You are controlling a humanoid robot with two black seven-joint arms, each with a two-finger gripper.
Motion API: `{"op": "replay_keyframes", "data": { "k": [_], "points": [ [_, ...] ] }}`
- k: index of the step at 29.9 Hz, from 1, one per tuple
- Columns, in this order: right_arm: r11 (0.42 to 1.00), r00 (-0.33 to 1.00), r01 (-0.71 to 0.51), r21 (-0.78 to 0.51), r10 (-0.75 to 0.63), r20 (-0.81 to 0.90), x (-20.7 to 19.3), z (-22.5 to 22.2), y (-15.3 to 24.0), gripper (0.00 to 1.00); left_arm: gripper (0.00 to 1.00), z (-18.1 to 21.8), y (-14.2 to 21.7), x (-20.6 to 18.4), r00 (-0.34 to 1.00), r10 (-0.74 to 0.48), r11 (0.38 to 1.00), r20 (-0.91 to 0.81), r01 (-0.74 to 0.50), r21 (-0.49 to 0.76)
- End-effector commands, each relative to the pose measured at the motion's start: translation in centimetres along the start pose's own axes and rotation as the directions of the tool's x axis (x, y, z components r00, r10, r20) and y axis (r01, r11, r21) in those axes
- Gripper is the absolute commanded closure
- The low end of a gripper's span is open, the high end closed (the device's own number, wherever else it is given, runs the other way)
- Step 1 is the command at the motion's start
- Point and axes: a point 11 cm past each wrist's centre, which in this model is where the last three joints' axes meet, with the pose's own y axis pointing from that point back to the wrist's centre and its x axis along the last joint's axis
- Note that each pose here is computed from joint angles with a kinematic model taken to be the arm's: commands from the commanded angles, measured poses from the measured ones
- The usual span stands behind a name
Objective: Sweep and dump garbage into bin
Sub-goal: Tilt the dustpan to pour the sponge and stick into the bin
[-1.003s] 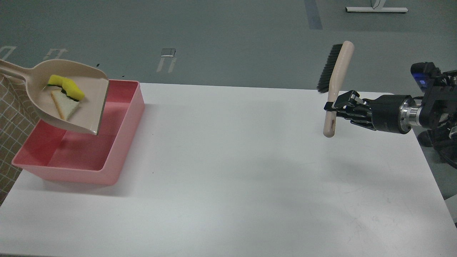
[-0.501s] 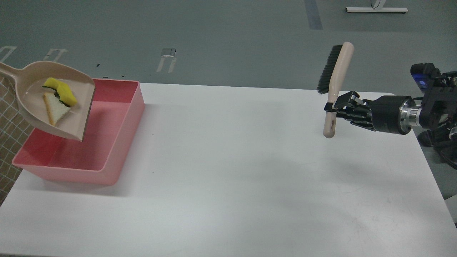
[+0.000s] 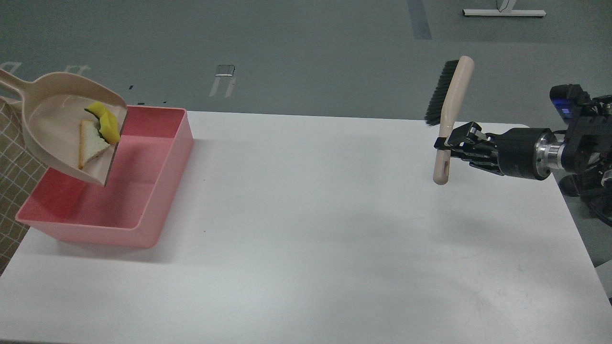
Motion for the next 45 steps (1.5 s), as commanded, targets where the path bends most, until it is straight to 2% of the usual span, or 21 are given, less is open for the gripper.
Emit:
{"op": "replay_keyframes", "data": {
  "k": [1, 10, 14, 17, 24, 29, 36, 45],
  "points": [
    [1.0, 1.0, -0.001, 0.001, 0.001, 0.001, 0.0, 0.0, 0.0, 1.0, 1.0, 1.3, -0.1, 0.6, 0.999, -0.007, 1.0, 0.041, 0.009, -0.03],
    [1.0, 1.0, 0.004, 0.009, -0.004, -0.001, -0.1, -0.3, -0.3, 1.0, 1.0, 2.5, -0.4, 1.3, 0.995, 0.0, 0.998, 0.095, 0.006, -0.056],
    [1.0, 1.0, 0.007, 0.008, -0.007, 0.0, -0.2, -0.3, -0.3, 1.0, 1.0, 3.7, -0.6, 2.8, 0.997, 0.036, 0.996, 0.073, -0.03, -0.086],
    [1.0, 1.0, 0.009, 0.01, -0.009, 0.0, -0.3, -0.3, -0.4, 1.0, 1.0, 5.1, -0.7, 4.2, 0.999, 0.041, 0.992, 0.011, -0.039, -0.122],
    [1.0, 1.0, 0.012, 0.014, -0.012, -0.001, -0.4, -0.5, -0.5, 1.0, 1.0, 7.2, -1.2, 4.3, 0.981, -0.025, 0.978, -0.193, -0.015, -0.207],
    [1.0, 1.0, 0.012, 0.014, -0.012, -0.001, -0.4, -0.5, -0.5, 1.0, 1.0, 10.2, -1.9, 2.4, 0.955, -0.096, 0.951, -0.282, 0.004, -0.31],
    [1.0, 1.0, 0.021, 0.021, -0.02, -0.001, -0.6, -0.7, -0.9, 1.0, 1.0, 12.6, -3.6, -1.0, 0.92, -0.172, 0.922, -0.352, 0.025, -0.386],
    [0.999, 1.0, 0.027, 0.025, -0.027, -0.005, -0.9, -1.0, -1.2, 1.0, 1.0, 15.3, -5.4, -8.2, 0.881, -0.252, 0.893, -0.4, 0.053, -0.446]
  ]
}}
